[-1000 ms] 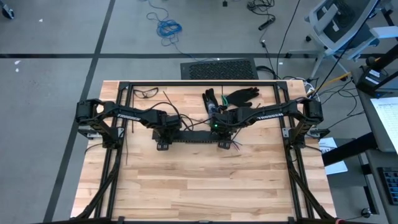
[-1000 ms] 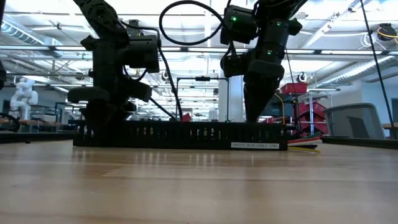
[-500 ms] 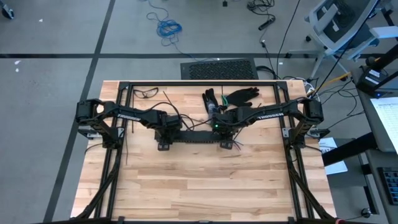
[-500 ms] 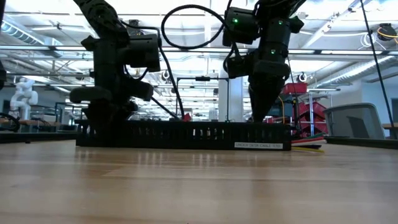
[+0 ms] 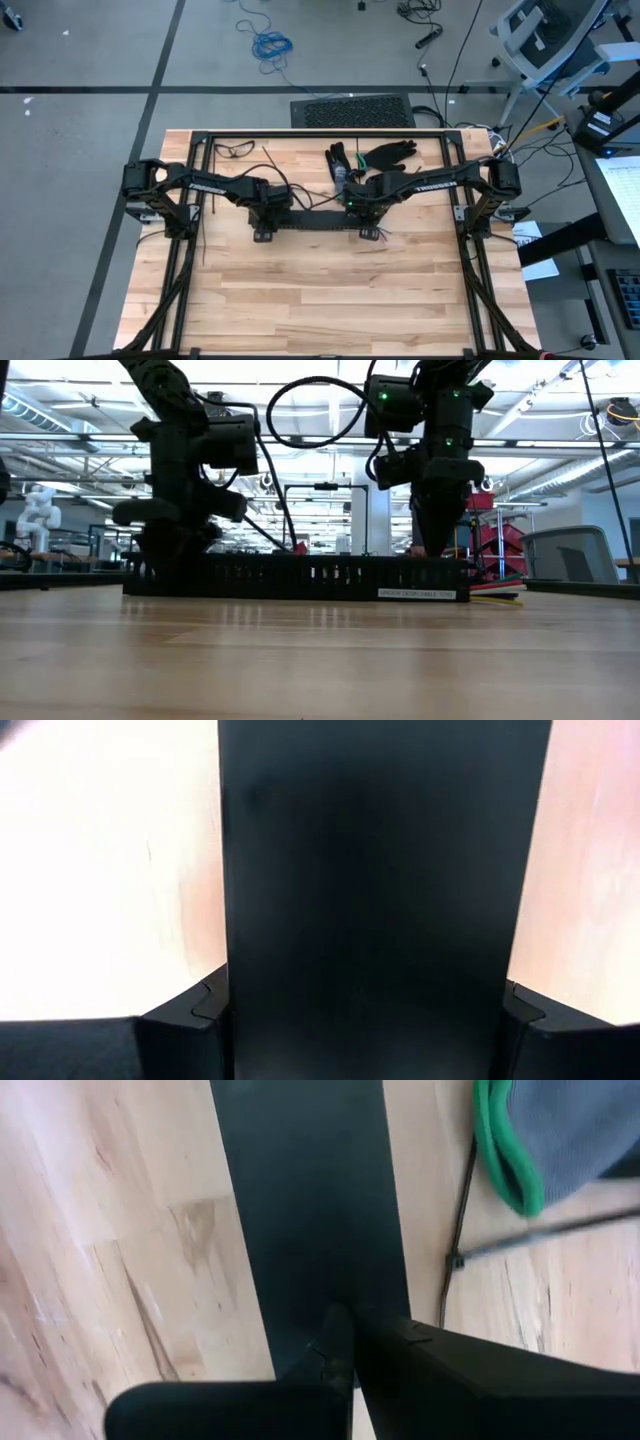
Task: Ziptie cables
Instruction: Close the black cable duct
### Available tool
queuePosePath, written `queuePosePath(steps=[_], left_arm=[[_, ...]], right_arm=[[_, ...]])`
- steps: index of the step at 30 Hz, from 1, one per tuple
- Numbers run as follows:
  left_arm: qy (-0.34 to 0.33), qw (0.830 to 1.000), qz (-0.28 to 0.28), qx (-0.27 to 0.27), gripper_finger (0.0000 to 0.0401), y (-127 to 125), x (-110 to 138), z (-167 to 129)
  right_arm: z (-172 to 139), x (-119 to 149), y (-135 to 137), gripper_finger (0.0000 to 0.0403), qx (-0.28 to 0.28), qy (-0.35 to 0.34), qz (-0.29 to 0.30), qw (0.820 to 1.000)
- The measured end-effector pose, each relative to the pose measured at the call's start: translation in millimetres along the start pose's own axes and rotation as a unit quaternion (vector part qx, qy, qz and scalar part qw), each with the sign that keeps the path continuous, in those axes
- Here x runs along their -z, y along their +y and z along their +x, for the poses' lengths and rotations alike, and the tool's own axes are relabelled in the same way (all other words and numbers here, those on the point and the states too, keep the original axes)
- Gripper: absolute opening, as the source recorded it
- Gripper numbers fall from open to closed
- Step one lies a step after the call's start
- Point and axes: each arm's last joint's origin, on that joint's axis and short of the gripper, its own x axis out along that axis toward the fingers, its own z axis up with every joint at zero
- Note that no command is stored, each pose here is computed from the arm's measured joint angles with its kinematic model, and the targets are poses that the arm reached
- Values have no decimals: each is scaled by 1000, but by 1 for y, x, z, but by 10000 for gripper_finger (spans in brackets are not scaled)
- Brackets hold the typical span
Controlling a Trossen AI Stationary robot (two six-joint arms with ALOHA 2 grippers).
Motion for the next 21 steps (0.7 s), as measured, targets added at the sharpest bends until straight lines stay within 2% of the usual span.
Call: queuePosePath(steps=[3,7,12,21], left_arm=[[12,1000,-1,2,235,0,3,0],[12,1000,-1,3,235,0,3,0],[11,1000,-1,3,235,0,2,0],[9,1000,-1,5,235,0,2,0]], right_arm=[[-8,-6,2,0,-15,-61,-4,998],[-30,-19,4,0,-32,-170,-4,985],[-33,-33,5,0,-43,-239,-5,970],[-3,-51,8,0,-59,-247,-3,967]])
